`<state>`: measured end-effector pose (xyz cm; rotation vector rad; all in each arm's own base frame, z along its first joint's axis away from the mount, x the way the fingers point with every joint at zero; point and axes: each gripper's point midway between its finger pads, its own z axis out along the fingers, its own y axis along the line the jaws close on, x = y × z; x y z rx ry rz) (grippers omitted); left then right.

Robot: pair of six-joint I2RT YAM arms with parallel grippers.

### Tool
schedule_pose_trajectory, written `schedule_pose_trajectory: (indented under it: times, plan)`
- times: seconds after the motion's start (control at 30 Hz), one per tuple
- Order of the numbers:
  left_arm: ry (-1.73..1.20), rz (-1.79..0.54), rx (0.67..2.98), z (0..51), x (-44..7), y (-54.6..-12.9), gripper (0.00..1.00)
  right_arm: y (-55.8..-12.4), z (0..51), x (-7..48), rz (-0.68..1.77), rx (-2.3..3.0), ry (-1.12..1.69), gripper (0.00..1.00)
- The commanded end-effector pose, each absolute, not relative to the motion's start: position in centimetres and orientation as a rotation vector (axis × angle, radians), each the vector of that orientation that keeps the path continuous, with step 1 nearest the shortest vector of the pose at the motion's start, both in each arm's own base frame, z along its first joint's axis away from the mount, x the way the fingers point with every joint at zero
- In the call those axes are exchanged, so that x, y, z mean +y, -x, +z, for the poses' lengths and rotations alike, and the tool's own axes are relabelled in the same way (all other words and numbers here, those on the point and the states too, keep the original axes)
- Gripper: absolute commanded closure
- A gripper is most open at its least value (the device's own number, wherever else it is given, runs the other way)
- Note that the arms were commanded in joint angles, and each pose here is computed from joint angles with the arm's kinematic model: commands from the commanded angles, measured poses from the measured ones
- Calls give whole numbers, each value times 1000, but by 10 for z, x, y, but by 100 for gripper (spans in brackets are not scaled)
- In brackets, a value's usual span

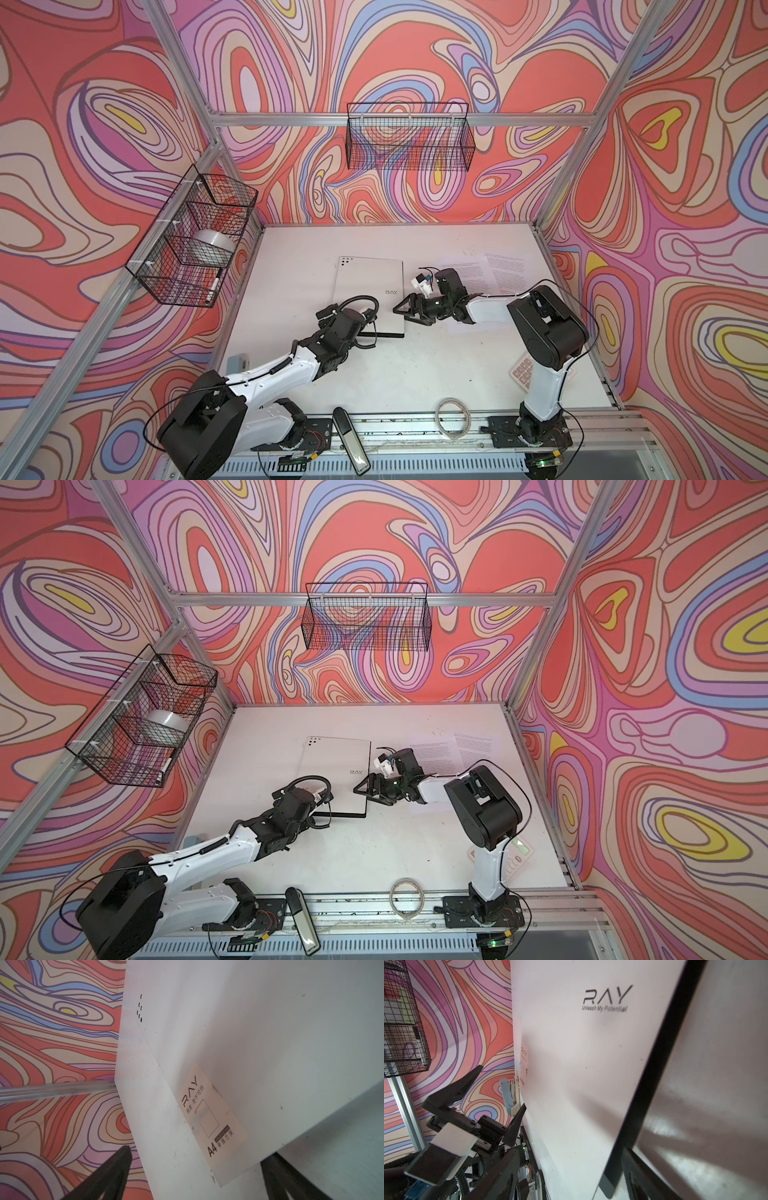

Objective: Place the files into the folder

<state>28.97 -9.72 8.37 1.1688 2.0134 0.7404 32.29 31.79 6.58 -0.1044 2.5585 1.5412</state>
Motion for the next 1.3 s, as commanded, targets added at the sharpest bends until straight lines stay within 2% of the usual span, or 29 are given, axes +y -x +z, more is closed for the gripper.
schedule_pose_trajectory:
  times: [0.0,0.57,0.93,1.1,1.27]
  plan:
    - [-1127,731,2004,94,-102,-296,3,-324,65,326,1596,2534,119,18]
    - [-1206,690,2087,80,-95,-275,2,-336,83,339,1726,2417,102,19]
    - [-1119,575,2159,125,-98,-268,0,-344,100,343,1754,2360,97,19]
    - [-967,441,2213,165,-102,-285,0,-349,115,345,1771,2315,106,19]
    - [-722,260,2269,222,-104,-321,0,-350,131,348,1782,2273,139,19]
